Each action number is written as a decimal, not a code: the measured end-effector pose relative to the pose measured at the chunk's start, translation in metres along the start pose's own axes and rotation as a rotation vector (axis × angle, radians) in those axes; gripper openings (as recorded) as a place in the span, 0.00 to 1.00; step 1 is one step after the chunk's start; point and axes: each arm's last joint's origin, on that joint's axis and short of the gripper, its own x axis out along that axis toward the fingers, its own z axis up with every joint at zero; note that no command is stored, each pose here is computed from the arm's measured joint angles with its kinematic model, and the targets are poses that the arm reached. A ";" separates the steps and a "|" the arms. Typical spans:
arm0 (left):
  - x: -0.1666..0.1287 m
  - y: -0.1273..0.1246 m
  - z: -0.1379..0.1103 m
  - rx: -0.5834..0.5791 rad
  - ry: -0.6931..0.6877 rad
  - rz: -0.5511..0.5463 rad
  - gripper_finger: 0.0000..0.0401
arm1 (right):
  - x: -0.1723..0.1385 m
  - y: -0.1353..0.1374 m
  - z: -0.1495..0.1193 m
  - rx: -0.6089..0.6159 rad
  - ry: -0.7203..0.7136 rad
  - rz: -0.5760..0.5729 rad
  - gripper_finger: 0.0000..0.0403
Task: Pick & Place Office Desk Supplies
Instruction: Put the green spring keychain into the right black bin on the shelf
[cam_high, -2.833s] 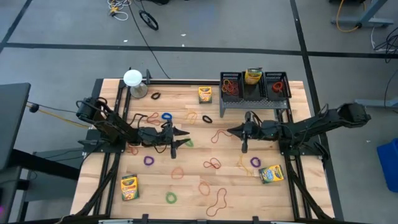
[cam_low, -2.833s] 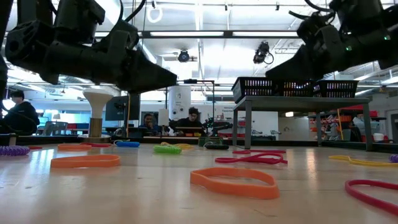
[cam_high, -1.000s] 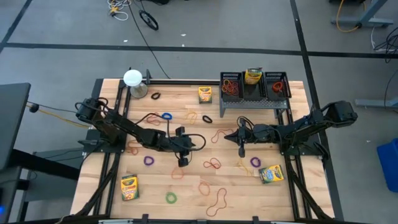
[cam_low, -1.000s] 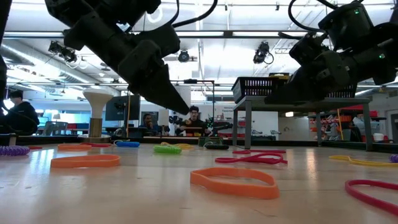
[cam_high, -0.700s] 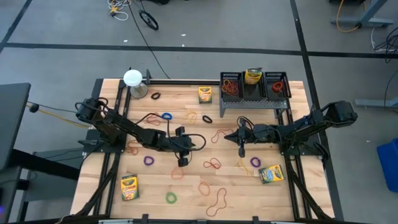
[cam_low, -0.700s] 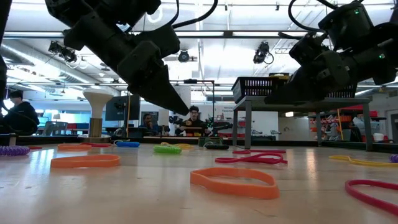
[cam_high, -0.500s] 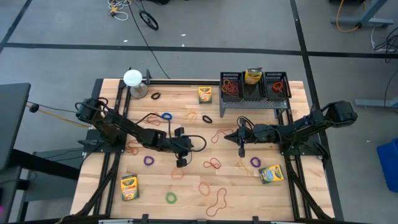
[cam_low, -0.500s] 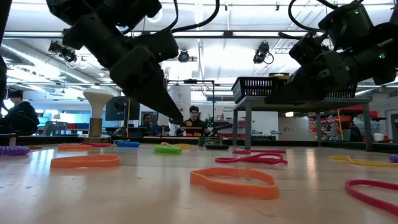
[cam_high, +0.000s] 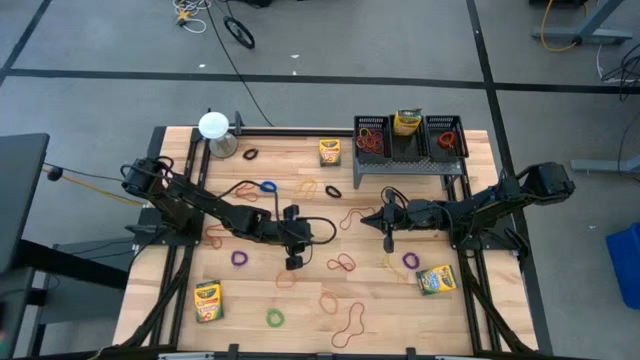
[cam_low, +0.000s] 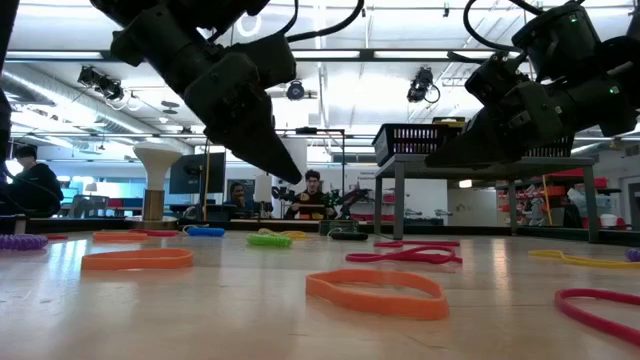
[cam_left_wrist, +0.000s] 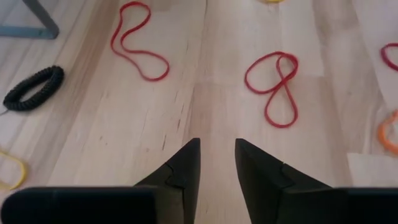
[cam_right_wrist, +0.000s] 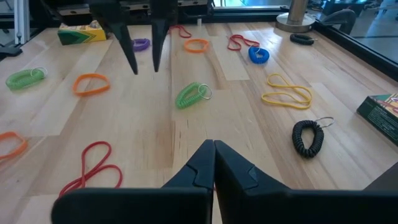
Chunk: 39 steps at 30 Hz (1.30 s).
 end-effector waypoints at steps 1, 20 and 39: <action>0.000 0.000 -0.001 0.000 0.012 0.006 0.29 | 0.000 0.000 0.000 0.000 0.000 0.000 0.02; 0.034 0.024 -0.032 0.023 0.226 0.120 0.33 | 0.000 0.000 0.000 -0.001 0.004 0.003 0.02; 0.034 0.020 -0.034 0.068 -0.164 -0.030 0.03 | -0.001 0.011 -0.003 -0.032 0.022 0.046 0.06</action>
